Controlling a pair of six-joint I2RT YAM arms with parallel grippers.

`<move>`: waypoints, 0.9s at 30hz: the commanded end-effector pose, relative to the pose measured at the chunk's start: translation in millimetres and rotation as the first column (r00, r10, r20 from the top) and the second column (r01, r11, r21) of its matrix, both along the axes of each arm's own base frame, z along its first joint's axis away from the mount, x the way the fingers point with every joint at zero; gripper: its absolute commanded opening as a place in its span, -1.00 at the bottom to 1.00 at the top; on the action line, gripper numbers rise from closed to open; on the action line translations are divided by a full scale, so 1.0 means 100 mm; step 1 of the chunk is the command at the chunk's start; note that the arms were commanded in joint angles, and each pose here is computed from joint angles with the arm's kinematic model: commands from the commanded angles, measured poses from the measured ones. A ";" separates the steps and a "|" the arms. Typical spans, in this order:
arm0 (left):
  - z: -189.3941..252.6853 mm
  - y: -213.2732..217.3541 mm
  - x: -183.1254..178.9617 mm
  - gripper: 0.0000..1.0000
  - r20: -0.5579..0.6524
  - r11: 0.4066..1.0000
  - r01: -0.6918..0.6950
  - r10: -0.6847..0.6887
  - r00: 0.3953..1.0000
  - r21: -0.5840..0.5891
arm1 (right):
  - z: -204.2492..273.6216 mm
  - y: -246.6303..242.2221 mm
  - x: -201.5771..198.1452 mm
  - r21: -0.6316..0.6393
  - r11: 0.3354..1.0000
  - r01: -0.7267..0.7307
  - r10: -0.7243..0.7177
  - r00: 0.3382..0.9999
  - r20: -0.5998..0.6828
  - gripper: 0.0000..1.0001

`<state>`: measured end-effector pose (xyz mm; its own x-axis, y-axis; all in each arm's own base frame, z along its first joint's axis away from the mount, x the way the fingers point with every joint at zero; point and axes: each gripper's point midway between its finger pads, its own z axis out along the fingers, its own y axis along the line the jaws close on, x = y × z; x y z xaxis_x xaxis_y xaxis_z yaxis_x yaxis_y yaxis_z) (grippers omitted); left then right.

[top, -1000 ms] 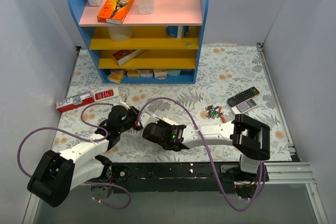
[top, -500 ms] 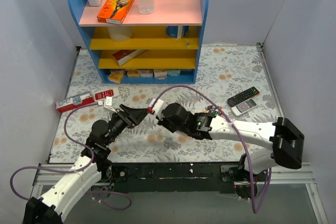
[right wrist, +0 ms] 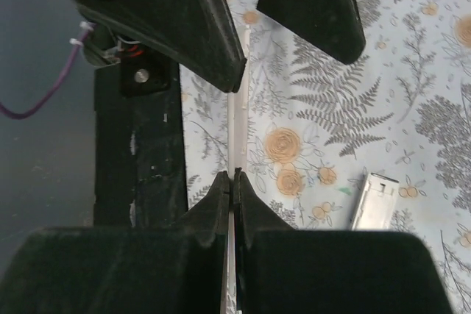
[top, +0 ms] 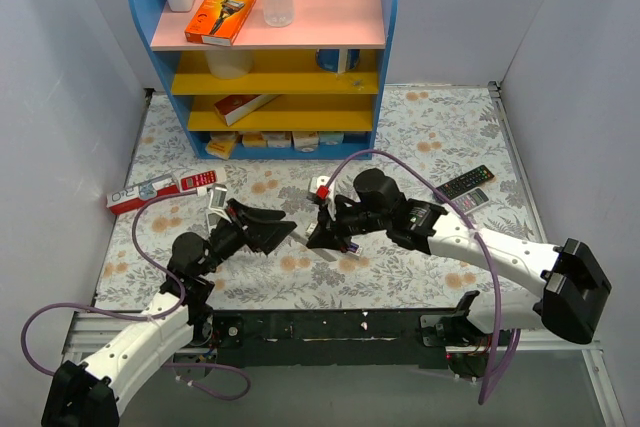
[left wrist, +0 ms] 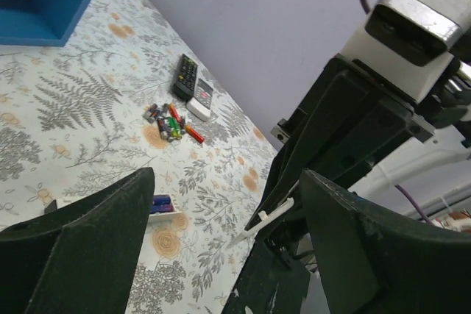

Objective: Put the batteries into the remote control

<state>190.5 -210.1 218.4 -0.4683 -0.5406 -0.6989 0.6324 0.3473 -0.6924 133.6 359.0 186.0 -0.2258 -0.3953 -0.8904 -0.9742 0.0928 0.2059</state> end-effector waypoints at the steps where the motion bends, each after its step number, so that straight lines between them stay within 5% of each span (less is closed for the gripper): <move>1: 0.29 -0.07 -0.19 0.54 0.181 0.995 0.100 -0.097 0.979 -0.007 | 0.40 0.01 -0.20 0.169 0.977 -0.128 0.134 0.991 -0.022 -0.97; 16: 0.43 -0.18 -0.47 -0.38 0.250 0.961 0.274 -0.257 0.933 -0.032 | 0.48 -0.03 -0.26 0.239 0.954 -0.179 0.201 0.977 -0.070 -0.97; 22: 0.39 -0.18 -0.40 -1.00 0.190 0.965 0.255 -0.239 0.952 -0.064 | 0.41 -0.01 -0.19 0.222 0.964 -0.147 0.169 0.982 -0.085 -0.94; 27: 0.24 -0.09 -0.10 -1.00 0.052 0.992 0.092 -0.088 0.995 -0.087 | 0.33 0.00 0.02 0.165 0.986 -0.028 0.042 0.996 -0.079 -0.15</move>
<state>157.0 -226.9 252.9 -0.4704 -0.4952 -0.7305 0.7873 0.1384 -0.6008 118.2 354.6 216.7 -0.3082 -0.2738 -0.9111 -0.9396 -0.0622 0.3365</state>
